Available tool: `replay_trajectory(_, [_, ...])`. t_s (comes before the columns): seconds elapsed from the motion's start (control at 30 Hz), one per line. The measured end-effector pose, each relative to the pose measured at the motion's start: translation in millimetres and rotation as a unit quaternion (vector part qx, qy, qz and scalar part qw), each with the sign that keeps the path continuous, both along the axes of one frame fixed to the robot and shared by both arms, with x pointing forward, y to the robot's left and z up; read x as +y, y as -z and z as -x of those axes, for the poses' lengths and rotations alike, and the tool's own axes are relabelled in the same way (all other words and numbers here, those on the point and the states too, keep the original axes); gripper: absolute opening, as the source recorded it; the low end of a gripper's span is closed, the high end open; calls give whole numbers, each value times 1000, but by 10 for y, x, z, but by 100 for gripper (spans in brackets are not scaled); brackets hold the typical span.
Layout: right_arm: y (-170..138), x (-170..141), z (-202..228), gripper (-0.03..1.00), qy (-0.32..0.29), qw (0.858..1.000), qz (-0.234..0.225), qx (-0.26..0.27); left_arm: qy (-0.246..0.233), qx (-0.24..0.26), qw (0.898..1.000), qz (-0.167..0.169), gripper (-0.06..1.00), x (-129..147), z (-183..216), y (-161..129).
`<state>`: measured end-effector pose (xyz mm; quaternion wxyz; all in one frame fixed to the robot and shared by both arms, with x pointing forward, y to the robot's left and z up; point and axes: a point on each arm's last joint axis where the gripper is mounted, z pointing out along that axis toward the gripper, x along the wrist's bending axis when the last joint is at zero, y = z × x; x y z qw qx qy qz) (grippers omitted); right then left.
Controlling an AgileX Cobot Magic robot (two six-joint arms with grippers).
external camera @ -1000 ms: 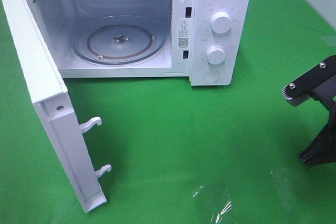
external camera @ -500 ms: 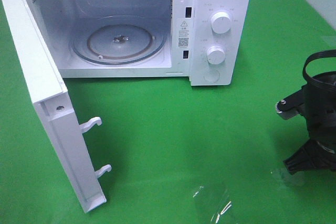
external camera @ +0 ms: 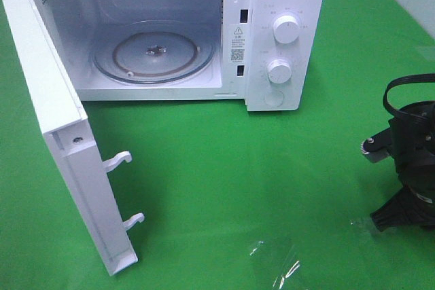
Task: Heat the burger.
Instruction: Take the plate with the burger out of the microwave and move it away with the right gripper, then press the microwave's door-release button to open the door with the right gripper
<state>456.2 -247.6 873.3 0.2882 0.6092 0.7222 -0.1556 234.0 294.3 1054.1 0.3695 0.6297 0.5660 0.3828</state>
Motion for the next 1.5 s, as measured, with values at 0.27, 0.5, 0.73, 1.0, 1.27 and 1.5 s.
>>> replay_trajectory(0.27, [-148, 51, 1, 50, 5, 1000, -29, 9, 0, 0, 1000, 0, 97, 0, 0, 0])
replay_trajectory(0.5, [-528, 88, 90, 52, -11, 996, -93, -10, 0, 0, 1000, 0, 97, 0, 0, 0])
replay_trajectory(0.73, [-959, 144, 290, 60, -74, 978, -194, -33, 0, 0, 1000, 0, 97, 0, 0, 0])
replay_trajectory(1.0, [-1465, 139, 655, 80, -145, 936, -307, -95, 0, 0, 1000, 0, 97, 0, 0, 0])
replay_trajectory(1.27, [-1679, 2, 973, 79, -150, 925, -331, -115, 0, 0, 1000, 0, 97, 0, 0, 0])
replay_trajectory(1.5, [-1803, -169, 1277, 77, -145, 922, -335, -132, 0, 0, 1000, 0, 97, 0, 0, 0])
